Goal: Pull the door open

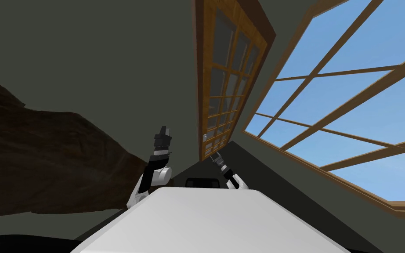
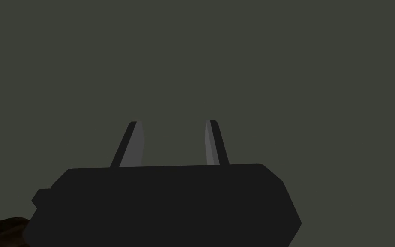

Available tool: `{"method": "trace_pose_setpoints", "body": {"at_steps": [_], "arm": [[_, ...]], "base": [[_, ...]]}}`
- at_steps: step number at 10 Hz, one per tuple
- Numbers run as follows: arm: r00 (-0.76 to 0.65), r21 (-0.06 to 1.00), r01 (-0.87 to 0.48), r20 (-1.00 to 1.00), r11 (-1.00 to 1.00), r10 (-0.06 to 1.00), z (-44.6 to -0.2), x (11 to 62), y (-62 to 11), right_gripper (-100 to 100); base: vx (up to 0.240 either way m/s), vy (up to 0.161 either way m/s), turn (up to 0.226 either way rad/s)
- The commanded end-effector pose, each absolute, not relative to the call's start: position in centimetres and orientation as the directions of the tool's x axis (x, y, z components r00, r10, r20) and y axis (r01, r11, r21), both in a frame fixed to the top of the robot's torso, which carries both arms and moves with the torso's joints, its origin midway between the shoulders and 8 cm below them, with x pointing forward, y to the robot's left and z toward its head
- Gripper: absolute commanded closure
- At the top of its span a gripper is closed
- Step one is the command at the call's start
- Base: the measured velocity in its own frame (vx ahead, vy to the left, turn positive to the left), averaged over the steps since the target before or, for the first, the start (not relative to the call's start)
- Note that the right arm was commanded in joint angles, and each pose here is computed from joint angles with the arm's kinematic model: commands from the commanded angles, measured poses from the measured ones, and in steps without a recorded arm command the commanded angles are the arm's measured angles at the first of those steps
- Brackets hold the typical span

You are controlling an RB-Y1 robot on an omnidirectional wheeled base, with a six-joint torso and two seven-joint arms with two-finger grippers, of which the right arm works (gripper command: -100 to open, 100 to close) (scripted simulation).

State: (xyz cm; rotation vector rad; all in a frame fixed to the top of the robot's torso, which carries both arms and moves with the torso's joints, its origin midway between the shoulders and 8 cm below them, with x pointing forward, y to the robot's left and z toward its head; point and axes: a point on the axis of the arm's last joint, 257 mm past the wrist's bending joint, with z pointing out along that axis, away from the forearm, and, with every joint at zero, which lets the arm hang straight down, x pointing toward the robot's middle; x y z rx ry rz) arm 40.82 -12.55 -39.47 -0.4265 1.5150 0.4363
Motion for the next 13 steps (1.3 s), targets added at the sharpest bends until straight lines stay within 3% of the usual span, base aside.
{"method": "trace_pose_setpoints", "body": {"at_steps": [1, 13], "arm": [[0.012, 0.000, -0.524, -1.000, 0.852, 0.008, -39.44, 40.85, -12.57, -100], [0.026, -0.027, -0.513, -1.000, 0.858, -0.015, -39.34, 41.36, -13.43, -100]], "base": [[-0.226, -0.007, 0.017], [-0.203, -0.028, 0.031]]}}
